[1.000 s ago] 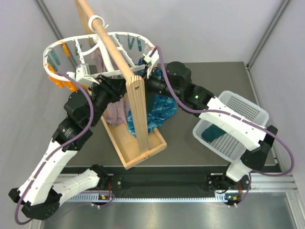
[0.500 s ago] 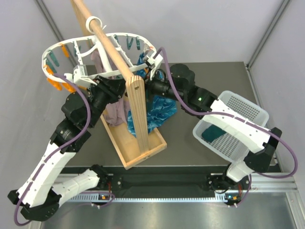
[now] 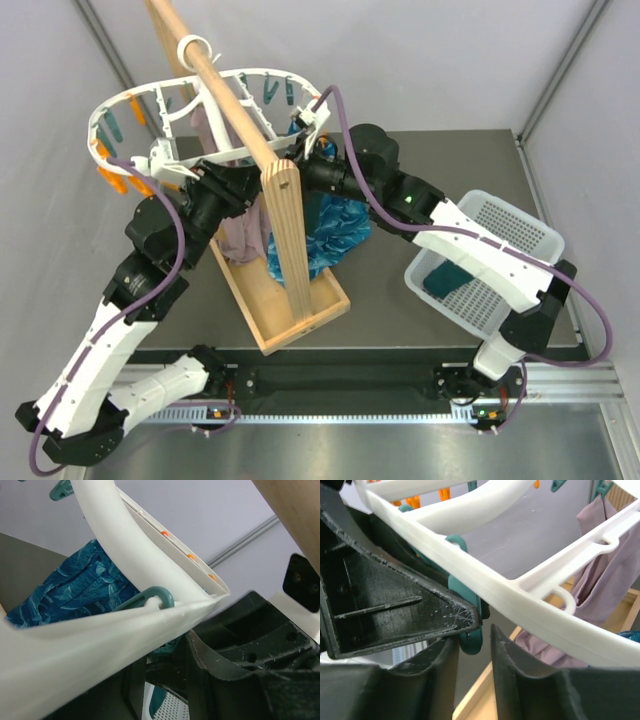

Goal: Clip the socks to the hanger
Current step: Open the clamp at the hanger.

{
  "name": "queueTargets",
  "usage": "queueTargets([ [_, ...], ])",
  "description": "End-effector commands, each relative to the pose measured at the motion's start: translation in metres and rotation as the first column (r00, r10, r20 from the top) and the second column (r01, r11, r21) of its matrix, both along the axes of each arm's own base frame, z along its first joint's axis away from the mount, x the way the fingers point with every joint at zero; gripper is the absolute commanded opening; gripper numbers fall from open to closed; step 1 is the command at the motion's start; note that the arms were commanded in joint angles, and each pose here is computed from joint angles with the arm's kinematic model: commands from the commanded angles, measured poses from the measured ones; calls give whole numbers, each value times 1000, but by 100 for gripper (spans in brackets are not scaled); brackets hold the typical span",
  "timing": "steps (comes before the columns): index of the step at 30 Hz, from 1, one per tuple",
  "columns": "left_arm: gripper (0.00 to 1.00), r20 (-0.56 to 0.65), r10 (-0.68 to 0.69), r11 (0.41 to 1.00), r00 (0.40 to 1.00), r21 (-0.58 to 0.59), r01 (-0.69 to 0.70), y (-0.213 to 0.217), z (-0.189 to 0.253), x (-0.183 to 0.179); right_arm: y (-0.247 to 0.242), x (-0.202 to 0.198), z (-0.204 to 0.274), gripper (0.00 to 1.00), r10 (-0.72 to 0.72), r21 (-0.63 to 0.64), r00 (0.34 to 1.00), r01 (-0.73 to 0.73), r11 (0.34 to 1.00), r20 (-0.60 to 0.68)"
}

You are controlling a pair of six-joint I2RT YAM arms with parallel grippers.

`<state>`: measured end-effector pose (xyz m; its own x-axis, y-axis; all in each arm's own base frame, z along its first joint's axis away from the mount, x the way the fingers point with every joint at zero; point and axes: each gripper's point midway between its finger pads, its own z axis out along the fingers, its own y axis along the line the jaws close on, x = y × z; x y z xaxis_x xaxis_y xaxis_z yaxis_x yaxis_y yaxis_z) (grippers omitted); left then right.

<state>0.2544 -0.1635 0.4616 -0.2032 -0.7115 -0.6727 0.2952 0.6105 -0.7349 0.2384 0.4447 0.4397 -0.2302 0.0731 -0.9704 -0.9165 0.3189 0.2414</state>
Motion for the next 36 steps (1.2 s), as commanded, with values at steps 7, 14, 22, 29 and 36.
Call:
queueTargets([
  [7,30,9,-5,996,1000,-89,6,3,-7,-7,1,-4,40,0,-11,131,999,7,991,31],
  [14,54,36,40,992,999,-125,-36,18,2,-13,-2,-3,31,0,-28,119,999,25,993,22],
  [22,69,50,32,993,998,-117,-26,17,3,-14,-2,-5,34,0,-16,127,1000,14,992,22],
  [29,63,43,43,994,998,-101,-39,13,5,-4,1,-9,32,0,3,115,1000,-6,993,23],
  [36,65,46,71,995,996,-67,-68,12,5,6,1,-11,29,0,7,89,999,-11,996,38],
])
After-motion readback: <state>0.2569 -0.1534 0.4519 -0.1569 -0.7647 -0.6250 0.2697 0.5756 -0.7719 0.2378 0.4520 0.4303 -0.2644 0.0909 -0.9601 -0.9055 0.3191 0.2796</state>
